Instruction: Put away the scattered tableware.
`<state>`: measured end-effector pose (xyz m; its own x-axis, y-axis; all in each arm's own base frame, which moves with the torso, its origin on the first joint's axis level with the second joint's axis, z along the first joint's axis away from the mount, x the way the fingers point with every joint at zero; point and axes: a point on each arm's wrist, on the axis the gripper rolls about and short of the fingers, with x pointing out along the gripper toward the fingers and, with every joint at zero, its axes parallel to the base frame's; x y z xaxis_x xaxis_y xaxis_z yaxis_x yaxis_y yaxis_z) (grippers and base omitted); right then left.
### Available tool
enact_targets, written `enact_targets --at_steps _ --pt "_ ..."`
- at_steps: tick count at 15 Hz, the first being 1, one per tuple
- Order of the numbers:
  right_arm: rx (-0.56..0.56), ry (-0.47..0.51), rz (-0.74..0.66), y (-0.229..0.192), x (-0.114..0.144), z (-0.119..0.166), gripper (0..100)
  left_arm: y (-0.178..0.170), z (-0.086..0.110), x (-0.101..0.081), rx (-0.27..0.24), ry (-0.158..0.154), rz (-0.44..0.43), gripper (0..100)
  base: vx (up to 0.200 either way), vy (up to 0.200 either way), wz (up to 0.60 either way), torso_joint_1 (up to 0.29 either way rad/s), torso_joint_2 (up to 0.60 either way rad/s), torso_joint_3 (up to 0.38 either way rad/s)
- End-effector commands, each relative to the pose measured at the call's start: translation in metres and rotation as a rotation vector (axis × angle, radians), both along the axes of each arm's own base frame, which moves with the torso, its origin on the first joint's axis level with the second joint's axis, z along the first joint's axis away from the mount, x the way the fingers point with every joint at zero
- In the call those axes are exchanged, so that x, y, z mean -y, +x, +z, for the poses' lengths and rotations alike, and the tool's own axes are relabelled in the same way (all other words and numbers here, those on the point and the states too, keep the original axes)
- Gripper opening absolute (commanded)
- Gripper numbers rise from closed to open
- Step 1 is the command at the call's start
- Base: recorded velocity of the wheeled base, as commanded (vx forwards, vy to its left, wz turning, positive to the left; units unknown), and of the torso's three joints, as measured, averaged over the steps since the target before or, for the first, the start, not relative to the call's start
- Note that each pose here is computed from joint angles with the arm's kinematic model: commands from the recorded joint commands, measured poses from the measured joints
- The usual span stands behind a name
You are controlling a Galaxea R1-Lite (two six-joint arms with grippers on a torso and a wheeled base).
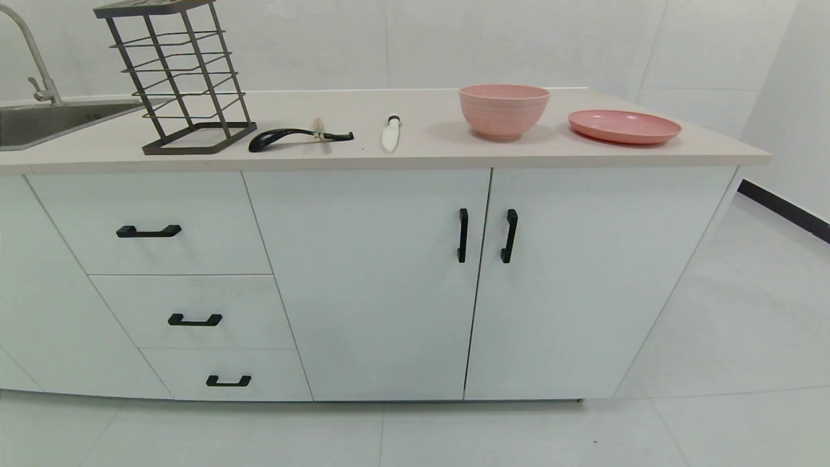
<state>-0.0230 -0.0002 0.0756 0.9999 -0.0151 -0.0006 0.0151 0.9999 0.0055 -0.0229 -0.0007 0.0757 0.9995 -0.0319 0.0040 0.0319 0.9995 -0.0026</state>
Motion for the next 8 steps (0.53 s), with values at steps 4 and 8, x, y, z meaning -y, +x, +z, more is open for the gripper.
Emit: enact_targets --at_steps 4,8 --pt "-0.001 0.001 0.003 0.0001 -0.0001 0.0000 0 0.0001 0.0001 -0.0001 0.000 0.018 0.003 100 0.000 0.000 0.00 0.000 0.00 0.000" --pt "0.061 0.034 -0.002 0.0000 0.0001 0.0060 0 0.0001 0.0001 0.0000 0.000 0.026 0.001 100 0.000 0.000 0.00 0.000 0.00 0.000"
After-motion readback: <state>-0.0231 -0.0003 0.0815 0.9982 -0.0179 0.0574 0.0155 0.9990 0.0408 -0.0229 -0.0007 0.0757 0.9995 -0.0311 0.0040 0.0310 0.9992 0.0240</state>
